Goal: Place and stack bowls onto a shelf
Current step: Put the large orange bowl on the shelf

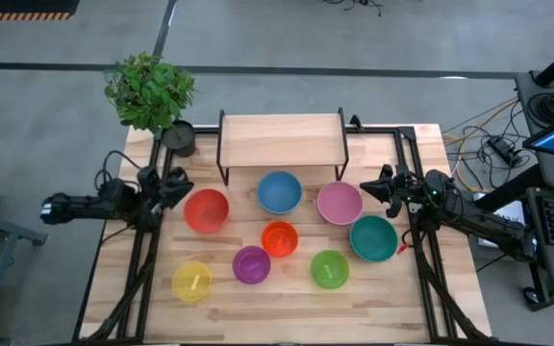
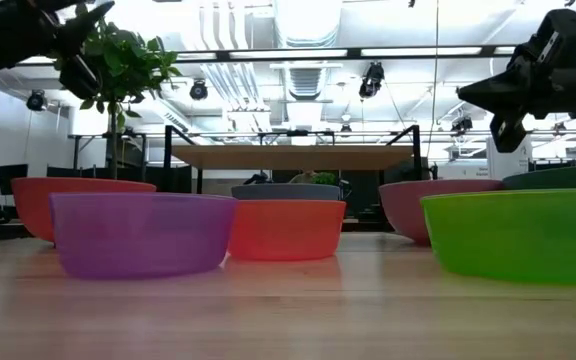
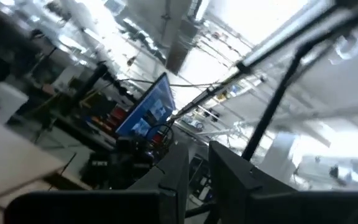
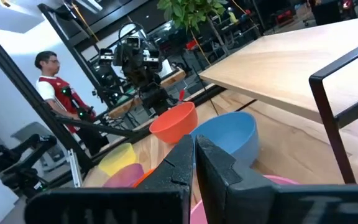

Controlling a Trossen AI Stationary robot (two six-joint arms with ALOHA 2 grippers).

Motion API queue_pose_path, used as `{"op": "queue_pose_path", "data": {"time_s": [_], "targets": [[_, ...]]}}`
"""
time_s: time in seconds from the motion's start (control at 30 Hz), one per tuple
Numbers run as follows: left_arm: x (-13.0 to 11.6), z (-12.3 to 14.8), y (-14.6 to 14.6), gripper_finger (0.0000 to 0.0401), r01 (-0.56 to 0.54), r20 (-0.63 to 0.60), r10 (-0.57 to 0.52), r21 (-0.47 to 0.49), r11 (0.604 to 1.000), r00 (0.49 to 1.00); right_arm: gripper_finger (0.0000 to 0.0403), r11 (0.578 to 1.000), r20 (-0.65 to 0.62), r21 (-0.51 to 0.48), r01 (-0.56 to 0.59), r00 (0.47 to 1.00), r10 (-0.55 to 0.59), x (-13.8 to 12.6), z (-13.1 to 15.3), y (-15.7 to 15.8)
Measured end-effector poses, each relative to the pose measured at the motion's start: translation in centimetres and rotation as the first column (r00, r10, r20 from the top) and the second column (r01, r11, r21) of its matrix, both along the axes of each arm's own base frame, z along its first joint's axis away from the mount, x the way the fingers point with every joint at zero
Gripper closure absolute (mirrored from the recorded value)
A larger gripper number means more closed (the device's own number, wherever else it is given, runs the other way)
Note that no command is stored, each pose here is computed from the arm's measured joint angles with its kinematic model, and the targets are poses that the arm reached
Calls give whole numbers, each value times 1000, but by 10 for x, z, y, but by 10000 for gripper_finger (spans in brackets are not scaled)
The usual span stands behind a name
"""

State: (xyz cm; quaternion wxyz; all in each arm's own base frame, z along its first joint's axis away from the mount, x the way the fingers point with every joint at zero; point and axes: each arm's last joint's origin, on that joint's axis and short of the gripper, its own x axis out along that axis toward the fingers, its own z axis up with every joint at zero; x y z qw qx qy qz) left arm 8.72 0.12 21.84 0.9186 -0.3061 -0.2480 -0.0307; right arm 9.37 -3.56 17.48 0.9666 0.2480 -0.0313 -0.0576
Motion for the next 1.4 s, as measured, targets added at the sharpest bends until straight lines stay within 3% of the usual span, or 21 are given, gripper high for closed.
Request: {"op": "queue_pose_path", "data": {"time_s": [0.17, 0.3, 0.4, 0.5, 0.63, 0.8, 0.87, 0.97, 1.17, 1.4], "targets": [[12, -4, 1, 363, -15, -101, 8, -68, 998, 995, 394, 999, 5, 33, 15, 1000, -15, 0, 0, 0], [26, 11, 1, 363, -22, -193, 3, -97, 995, 981, 394, 1000, 20, 28, 14, 1000, -15, 0, 2, 0], [40, 26, -1, 363, 5, -356, -45, -115, 993, 934, 394, 1000, 23, 18, 16, 1000, -16, 0, 2, 0], [51, 40, -2, 363, -18, -580, -74, -152, 988, 811, 394, 1000, 21, -3, 17, 1000, -17, 0, 2, 0], [62, 49, -3, 363, -133, -829, -110, -217, 967, 548, 394, 999, 19, -28, 19, 1000, -19, 0, 2, 0], [74, 50, -7, 363, -309, -967, -166, -220, 925, 192, 394, 997, 42, -46, 67, 997, -65, -1, 5, -2], [82, 51, -10, 363, -353, -980, -179, -200, 914, 90, 394, 996, 44, -46, 72, 997, -70, -1, 5, -2], [97, 52, -16, 363, -375, -981, -192, -169, 911, -23, 394, 996, 44, -46, 72, 997, -70, -1, 5, -2], [130, 42, -32, 363, -348, -968, -190, -123, 929, -165, 394, 996, 43, -44, 72, 997, -70, -1, 5, -2], [148, 17, -37, 362, -366, -934, -204, -88, 926, -292, 394, 997, 38, -42, 72, 997, -70, -1, 4, -2]]}}
